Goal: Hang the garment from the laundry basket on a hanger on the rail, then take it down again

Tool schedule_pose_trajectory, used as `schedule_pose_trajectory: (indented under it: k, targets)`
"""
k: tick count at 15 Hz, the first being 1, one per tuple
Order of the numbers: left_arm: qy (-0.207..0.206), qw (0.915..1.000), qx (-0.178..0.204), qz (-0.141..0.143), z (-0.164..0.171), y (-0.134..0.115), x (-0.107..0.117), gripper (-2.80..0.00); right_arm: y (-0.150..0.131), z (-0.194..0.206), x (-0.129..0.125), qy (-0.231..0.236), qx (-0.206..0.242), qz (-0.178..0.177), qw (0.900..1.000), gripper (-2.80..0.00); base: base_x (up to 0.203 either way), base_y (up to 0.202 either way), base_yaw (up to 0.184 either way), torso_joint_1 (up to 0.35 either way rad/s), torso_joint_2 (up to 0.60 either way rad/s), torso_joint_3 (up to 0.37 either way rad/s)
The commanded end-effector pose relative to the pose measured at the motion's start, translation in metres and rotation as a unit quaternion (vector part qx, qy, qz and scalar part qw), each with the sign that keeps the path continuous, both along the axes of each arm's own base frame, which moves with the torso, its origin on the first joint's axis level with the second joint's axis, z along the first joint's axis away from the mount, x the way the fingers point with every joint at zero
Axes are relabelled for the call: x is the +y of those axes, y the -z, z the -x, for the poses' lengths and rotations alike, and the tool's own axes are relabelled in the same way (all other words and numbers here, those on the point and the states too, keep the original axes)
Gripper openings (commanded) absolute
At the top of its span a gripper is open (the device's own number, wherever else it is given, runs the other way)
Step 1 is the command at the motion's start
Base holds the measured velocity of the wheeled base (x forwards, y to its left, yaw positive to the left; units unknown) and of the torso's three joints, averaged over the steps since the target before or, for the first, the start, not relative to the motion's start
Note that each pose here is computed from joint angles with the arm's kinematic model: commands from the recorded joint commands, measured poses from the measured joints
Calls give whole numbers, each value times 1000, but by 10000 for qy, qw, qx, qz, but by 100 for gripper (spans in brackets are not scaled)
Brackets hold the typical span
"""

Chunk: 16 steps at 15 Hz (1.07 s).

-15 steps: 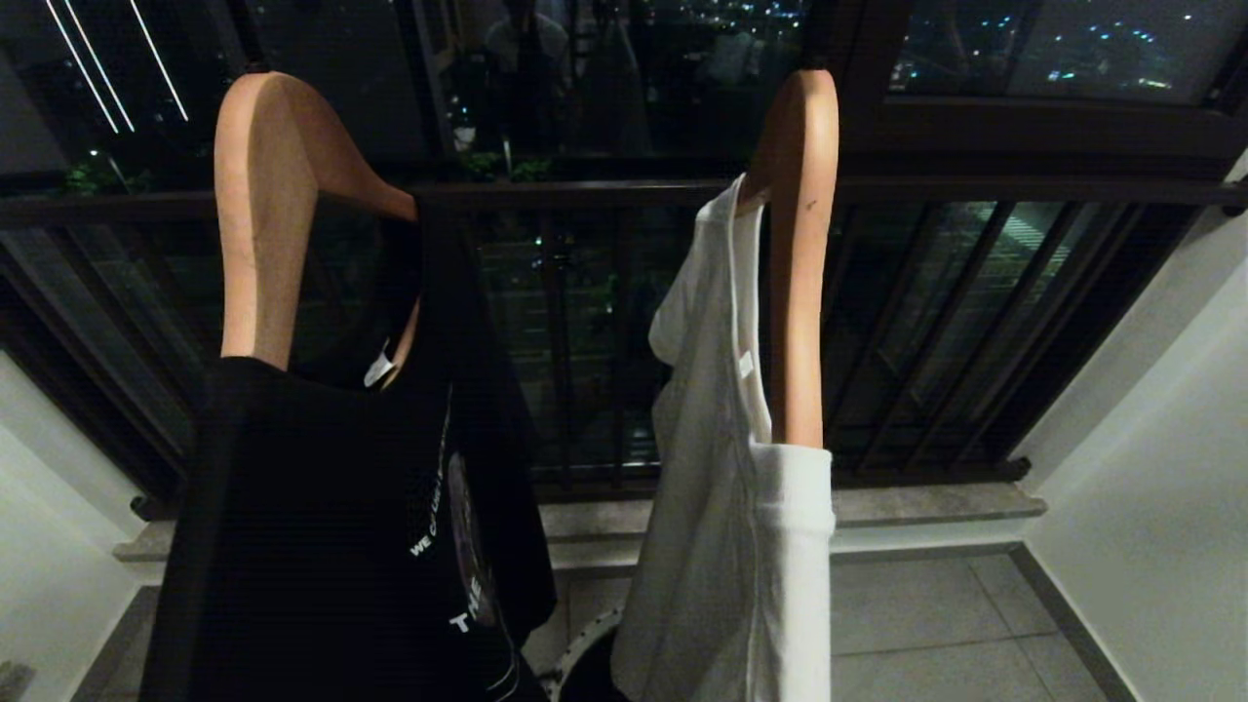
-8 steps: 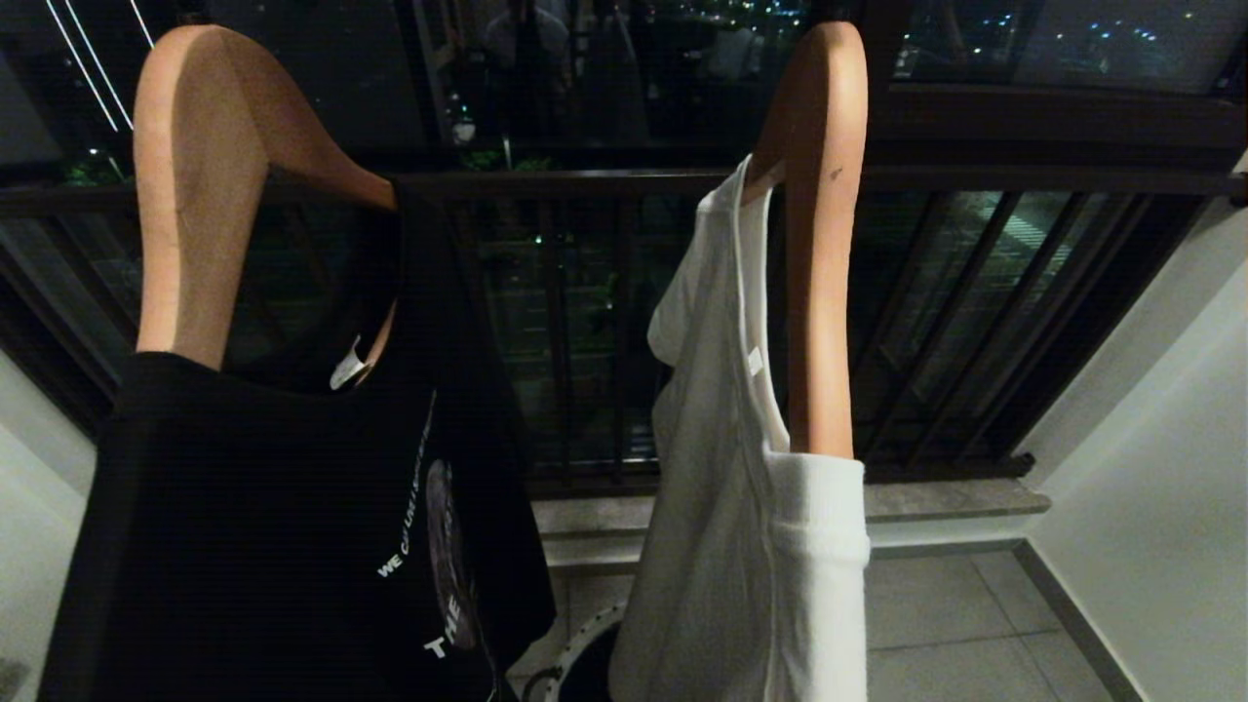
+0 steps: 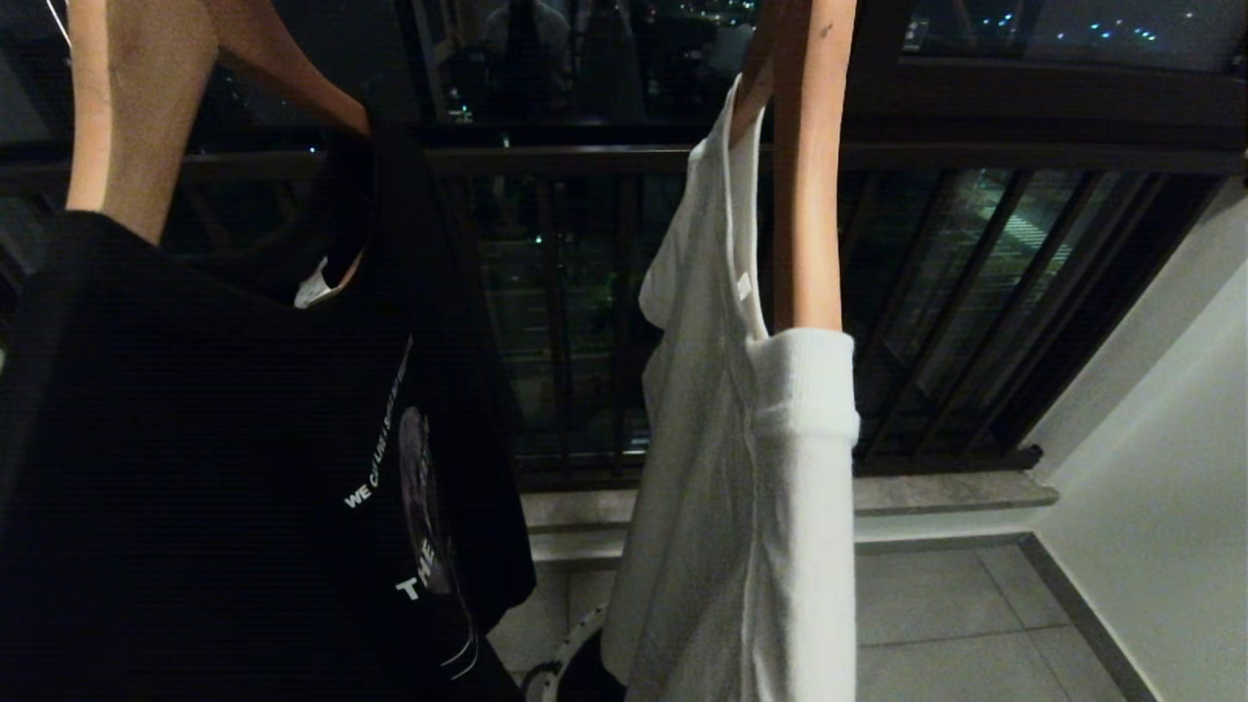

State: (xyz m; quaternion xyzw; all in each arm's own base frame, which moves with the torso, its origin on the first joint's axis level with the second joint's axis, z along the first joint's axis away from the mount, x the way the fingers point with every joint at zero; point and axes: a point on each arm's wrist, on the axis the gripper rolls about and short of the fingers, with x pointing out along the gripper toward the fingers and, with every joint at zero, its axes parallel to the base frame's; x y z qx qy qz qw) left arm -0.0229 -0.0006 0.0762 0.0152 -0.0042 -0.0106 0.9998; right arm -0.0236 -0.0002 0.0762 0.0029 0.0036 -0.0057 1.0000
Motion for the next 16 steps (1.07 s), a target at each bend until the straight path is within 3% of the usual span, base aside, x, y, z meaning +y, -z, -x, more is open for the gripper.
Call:
schedule_pose_trajectory:
  k: [1, 5, 16]
  targets:
    - [1, 10000, 10, -2, 0, 1, 0, -280, 0, 0, 0, 4, -6, -2, 10000, -280, 0, 0, 0, -136, 325, 178]
    - [1, 10000, 10, -2, 0, 1, 0, -280, 0, 0, 0, -3, -13, 5, 10000, -280, 0, 0, 0, -121, 318, 177]
    - [1, 10000, 10, -2, 0, 1, 0, -280, 0, 0, 0, -9, -17, -17, 10000, -280, 0, 0, 0, -5, 14, 9]
